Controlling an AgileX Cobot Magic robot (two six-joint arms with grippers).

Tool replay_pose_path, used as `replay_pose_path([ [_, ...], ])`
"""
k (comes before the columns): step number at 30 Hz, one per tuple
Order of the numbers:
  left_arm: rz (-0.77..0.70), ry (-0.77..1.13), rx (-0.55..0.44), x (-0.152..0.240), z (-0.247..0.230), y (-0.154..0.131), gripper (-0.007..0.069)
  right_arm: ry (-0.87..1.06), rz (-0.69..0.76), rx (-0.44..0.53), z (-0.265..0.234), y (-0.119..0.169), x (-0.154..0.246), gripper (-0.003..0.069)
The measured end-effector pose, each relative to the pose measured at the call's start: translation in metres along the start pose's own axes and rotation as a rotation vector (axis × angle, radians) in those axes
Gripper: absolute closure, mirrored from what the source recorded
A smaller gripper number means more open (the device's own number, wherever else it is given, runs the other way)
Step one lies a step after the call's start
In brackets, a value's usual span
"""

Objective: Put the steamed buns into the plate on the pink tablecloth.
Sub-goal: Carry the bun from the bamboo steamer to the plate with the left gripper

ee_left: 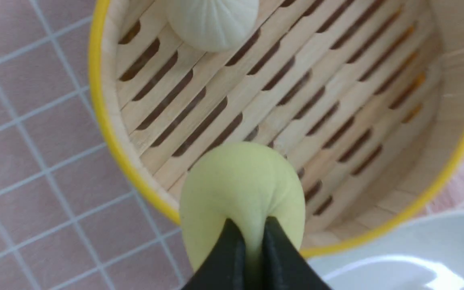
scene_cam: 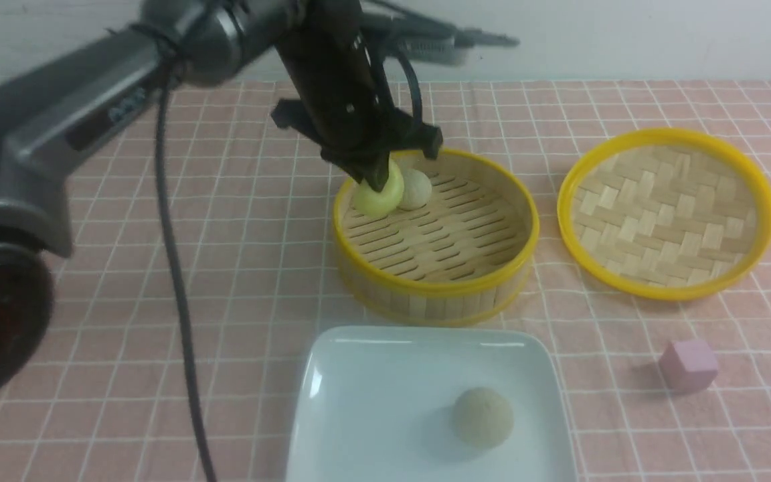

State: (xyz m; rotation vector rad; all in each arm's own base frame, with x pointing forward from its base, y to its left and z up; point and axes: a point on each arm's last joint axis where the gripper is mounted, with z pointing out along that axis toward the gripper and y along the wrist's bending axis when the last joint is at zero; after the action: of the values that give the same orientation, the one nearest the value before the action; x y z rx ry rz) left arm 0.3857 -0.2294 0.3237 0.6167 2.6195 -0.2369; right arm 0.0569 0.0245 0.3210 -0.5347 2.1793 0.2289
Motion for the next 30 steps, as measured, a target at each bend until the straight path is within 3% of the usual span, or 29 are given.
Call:
replay_pose_path([
  [1,0.021,-0.044,-0.007,0.002,-0.035,-0.001,0.0606,0.019,-0.005,0.004,0.004,0.000,0.004,0.0617],
  [4,0.032,-0.094,-0.012,0.011,-0.074,-0.001,0.0606,0.053,-0.006,0.008,0.011,0.001,0.012,0.0616],
  [8,-0.001,-0.047,0.004,0.035,-0.083,-0.001,0.0606,0.077,0.022,0.012,0.017,0.001,0.017,0.0614],
  [13,-0.112,0.224,0.094,0.087,-0.030,-0.006,0.0602,0.086,0.054,0.015,0.019,0.002,0.020,0.0608],
  [14,-0.158,0.327,0.133,0.108,-0.002,-0.010,0.0594,0.088,0.055,0.015,0.020,0.002,0.020,0.0605],
  [19,-0.197,0.367,0.162,0.132,0.044,-0.021,0.0550,0.086,0.055,0.015,0.020,0.002,0.020,0.0598],
  [24,-0.168,0.297,0.169,0.131,0.066,-0.038,0.0428,0.084,0.055,0.014,0.020,0.002,0.020,0.0598],
  [26,-0.163,0.288,0.170,0.131,0.071,-0.041,0.0337,0.084,0.053,0.015,0.020,0.002,0.020,0.0596],
  [30,-0.155,0.287,0.174,0.127,0.067,-0.042,0.0231,0.082,0.050,0.021,0.020,0.001,0.020,0.0592],
])
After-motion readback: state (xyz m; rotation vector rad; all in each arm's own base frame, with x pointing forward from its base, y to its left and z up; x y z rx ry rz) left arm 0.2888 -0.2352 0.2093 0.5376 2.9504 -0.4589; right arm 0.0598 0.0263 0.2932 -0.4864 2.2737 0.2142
